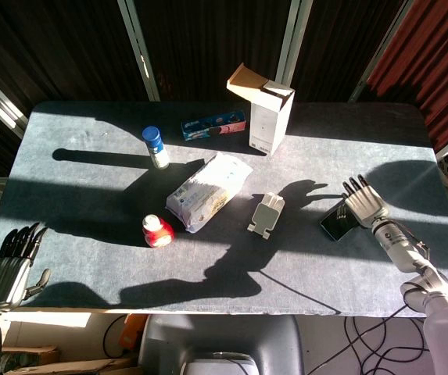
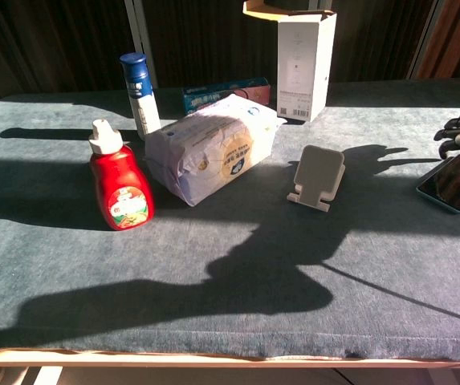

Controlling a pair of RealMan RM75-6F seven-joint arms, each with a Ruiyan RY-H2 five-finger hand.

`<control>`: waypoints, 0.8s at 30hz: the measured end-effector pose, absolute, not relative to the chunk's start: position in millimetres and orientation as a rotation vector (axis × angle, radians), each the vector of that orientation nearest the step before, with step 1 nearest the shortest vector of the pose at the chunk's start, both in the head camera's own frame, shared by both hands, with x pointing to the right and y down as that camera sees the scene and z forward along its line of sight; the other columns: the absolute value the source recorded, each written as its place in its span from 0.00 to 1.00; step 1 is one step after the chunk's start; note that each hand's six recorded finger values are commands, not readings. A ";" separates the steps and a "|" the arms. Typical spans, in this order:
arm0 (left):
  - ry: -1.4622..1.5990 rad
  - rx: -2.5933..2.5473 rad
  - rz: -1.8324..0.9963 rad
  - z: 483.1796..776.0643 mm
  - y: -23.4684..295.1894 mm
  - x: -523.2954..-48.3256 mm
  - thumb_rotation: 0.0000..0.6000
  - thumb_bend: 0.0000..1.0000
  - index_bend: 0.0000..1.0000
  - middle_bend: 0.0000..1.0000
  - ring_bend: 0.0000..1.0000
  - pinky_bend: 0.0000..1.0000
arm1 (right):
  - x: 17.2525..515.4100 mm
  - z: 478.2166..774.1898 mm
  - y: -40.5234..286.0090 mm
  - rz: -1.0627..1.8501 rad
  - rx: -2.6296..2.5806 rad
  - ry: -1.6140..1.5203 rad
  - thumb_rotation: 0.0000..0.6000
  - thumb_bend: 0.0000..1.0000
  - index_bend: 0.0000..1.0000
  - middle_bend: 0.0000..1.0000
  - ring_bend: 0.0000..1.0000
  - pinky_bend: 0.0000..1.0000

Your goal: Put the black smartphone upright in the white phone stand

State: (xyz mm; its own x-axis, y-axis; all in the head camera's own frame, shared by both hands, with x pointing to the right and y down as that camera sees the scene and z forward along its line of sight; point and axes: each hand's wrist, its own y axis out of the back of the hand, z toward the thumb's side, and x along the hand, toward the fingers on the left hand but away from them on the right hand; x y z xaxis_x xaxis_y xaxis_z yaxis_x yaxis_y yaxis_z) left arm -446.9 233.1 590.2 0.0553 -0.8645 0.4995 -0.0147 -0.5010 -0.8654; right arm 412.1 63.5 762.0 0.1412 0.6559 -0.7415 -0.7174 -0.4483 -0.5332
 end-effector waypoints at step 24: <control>0.904 -1.636 -1.514 587.6 233.7 -446.4 1.00 0.37 0.00 0.00 0.00 0.00 | 402.7 757.1 91.4 1.471 -1.353 0.060 1.00 0.36 0.75 0.35 0.20 0.31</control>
